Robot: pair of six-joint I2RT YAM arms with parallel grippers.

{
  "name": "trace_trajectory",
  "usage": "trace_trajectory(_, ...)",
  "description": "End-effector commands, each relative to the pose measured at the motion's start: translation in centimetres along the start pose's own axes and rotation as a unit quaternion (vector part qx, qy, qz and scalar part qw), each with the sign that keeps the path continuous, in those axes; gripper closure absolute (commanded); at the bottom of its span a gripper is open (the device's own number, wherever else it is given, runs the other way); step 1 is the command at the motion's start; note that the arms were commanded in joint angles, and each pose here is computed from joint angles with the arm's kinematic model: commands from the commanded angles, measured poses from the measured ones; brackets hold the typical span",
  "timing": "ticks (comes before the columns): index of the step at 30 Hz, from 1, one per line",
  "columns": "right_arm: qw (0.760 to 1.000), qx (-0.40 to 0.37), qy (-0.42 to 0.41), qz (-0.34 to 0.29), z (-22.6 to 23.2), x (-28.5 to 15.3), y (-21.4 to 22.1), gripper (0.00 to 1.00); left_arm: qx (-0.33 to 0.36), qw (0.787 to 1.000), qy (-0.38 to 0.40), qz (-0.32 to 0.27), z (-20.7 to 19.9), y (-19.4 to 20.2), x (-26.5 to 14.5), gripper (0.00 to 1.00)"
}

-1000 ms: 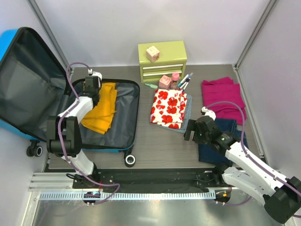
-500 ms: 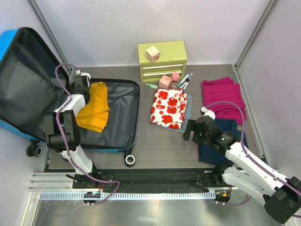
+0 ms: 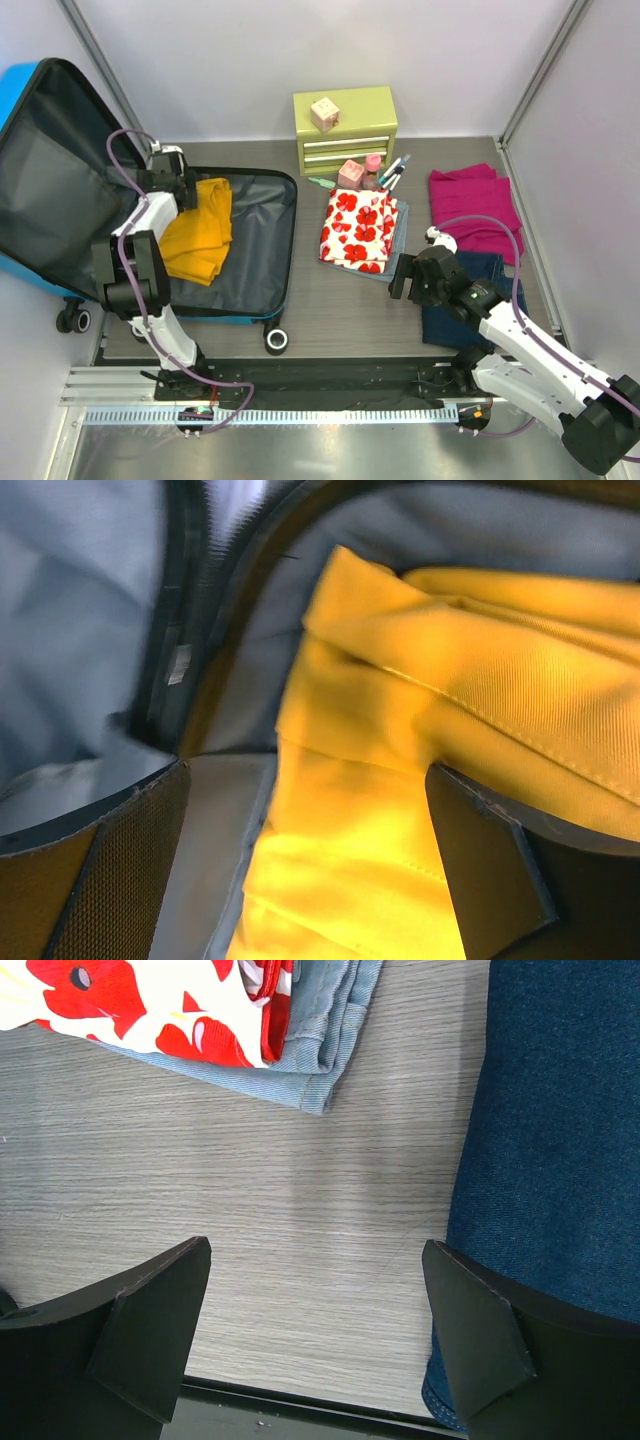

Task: Pack the luggage
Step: Place the clothes in the luggage, then pick up the clothes at the center of the board.

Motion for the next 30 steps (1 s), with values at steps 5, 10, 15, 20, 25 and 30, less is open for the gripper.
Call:
trace_trajectory(5, 1.000, -0.005, -0.019, -0.015, 0.4, -0.3, -0.5, 0.07, -0.120, 0.986, -0.046, -0.107, 4.3, -4.2, -6.8, 0.00)
trace_trajectory(10, 1.000, -0.004, -0.022, -0.018, 0.5, -0.4, -0.6, 0.07, -0.129, 0.982, -0.001, -0.136, 2.1, -3.8, -8.1, 0.00)
trace_trajectory(15, 1.000, 0.000, -0.024, -0.019, 0.6, -0.5, -0.7, 0.07, -0.118, 0.984, 0.027, -0.129, -0.3, -4.7, -7.4, 0.00)
trace_trajectory(20, 0.999, 0.002, -0.025, -0.020, 0.9, -0.6, -1.0, 0.07, -0.130, 0.984, 0.065, -0.107, -2.8, -4.4, -5.4, 0.00)
trace_trajectory(25, 0.999, 0.003, -0.029, -0.021, 1.2, -0.7, -1.2, 0.07, -0.117, 0.986, 0.095, -0.076, -5.4, -3.2, -2.8, 0.00)
trace_trajectory(30, 0.999, 0.005, -0.028, -0.019, 1.3, -0.6, -1.3, 0.07, -0.083, 0.991, 0.092, -0.046, -6.5, -1.3, -1.4, 0.00)
Point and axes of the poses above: each gripper's point midway between its finger pads, its own x axis out along the fingers, its own z axis along the line the jaws close on, y = z × x, the point moved 8 cm from there along -x, back along the fingers, and after that the axes turned 8 degrees about x, right-handed, at the moved point
